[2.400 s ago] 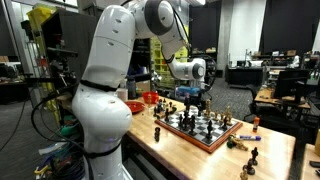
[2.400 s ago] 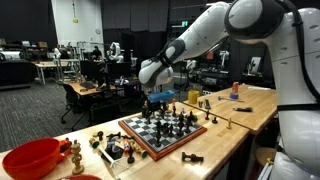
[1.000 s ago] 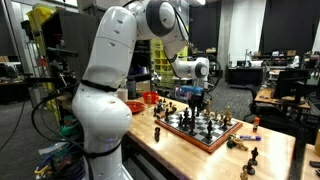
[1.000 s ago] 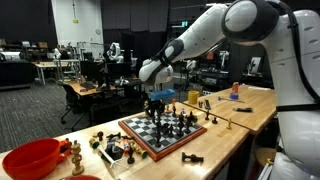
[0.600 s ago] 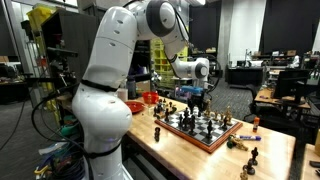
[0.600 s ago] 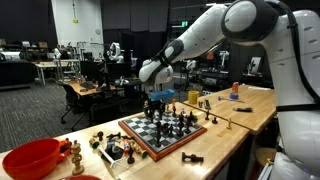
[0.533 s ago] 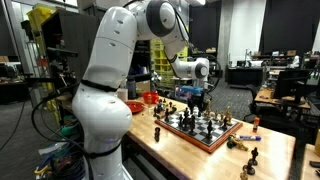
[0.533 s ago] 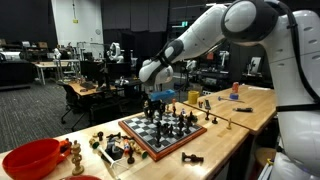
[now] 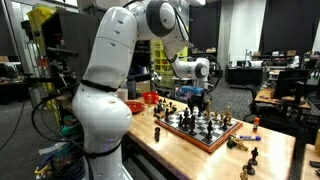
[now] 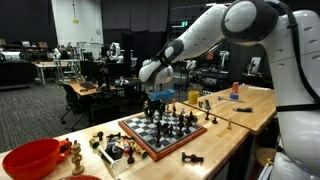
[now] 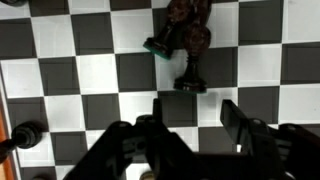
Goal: Pick up the black pawn and place it next to the black bishop
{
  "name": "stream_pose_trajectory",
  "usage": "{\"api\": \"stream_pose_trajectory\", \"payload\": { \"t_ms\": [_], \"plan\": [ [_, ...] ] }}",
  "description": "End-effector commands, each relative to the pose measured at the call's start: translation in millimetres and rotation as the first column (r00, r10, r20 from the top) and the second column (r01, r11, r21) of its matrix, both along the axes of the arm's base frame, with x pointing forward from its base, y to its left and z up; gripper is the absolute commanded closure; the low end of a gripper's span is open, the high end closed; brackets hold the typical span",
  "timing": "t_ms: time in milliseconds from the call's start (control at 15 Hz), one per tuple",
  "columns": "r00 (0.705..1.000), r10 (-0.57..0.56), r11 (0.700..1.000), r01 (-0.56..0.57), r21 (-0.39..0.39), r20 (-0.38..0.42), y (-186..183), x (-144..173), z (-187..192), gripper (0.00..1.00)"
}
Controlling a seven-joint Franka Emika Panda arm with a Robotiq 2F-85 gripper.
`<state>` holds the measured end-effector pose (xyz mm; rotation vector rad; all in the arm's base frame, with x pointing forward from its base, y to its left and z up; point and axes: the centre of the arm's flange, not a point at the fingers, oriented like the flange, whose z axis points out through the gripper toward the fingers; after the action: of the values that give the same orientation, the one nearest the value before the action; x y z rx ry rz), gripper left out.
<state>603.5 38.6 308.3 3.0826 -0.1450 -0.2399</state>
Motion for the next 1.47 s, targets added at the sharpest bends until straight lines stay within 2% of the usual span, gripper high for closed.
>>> {"api": "stream_pose_trajectory", "payload": {
  "t_ms": [0, 667, 733, 800, 1000, 1400],
  "plan": [
    [1.000, 0.000, 1.000, 0.000, 0.000, 0.000, 0.0, 0.0, 0.0, 0.37],
    [1.000, 0.000, 1.000, 0.000, 0.000, 0.000, 0.0, 0.0, 0.0, 0.37],
    [1.000, 0.000, 1.000, 0.000, 0.000, 0.000, 0.0, 0.0, 0.0, 0.12],
    [1.000, 0.008, 1.000, -0.008, 0.011, 0.001, 0.8, -1.6, 4.4, 0.12],
    [0.999, 0.021, 0.999, -0.022, 0.032, 0.032, 1.2, -10.5, 27.6, 0.01],
    [0.992, 0.043, 0.996, -0.052, 0.078, 0.122, -8.7, -26.2, 72.3, 0.00]
  ]
}}
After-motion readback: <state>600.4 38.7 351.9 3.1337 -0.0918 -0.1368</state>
